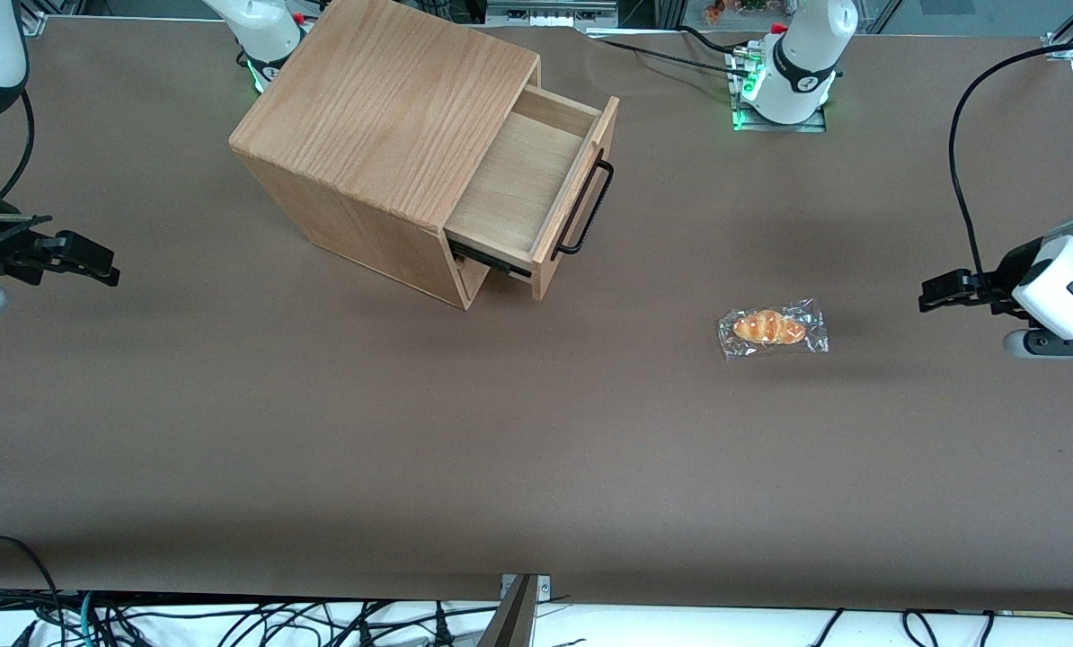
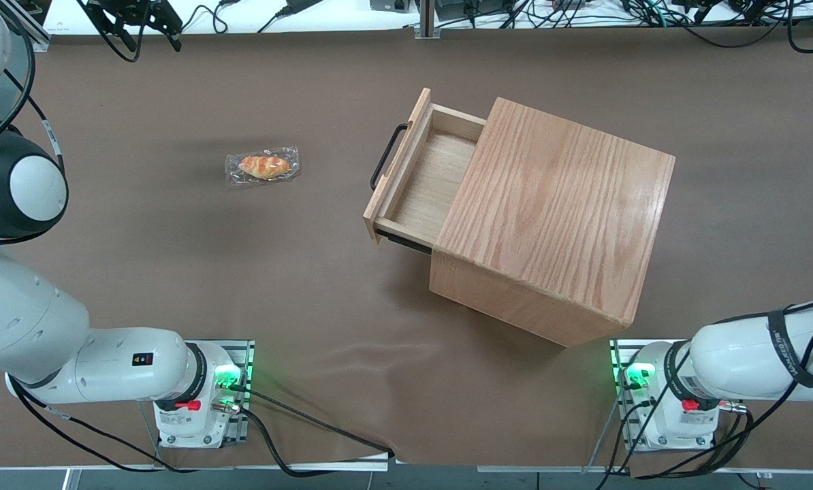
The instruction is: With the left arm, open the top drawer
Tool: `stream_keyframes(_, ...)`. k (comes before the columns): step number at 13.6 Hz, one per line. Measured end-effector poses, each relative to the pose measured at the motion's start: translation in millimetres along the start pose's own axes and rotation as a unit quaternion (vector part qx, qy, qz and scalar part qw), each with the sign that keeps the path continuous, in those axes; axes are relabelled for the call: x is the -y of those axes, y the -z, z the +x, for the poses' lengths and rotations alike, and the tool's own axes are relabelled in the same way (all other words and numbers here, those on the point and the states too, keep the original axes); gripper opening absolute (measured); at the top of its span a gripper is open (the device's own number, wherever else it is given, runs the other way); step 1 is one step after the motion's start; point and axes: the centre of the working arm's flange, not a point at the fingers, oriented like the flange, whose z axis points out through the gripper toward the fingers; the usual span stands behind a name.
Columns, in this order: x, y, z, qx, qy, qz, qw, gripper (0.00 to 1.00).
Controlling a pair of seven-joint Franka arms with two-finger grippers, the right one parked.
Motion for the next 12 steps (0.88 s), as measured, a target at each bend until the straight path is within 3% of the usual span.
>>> stream_keyframes(12,-2.0,11.0,-1.3,-0.011,-0.006,0.001,0.9999,1.00)
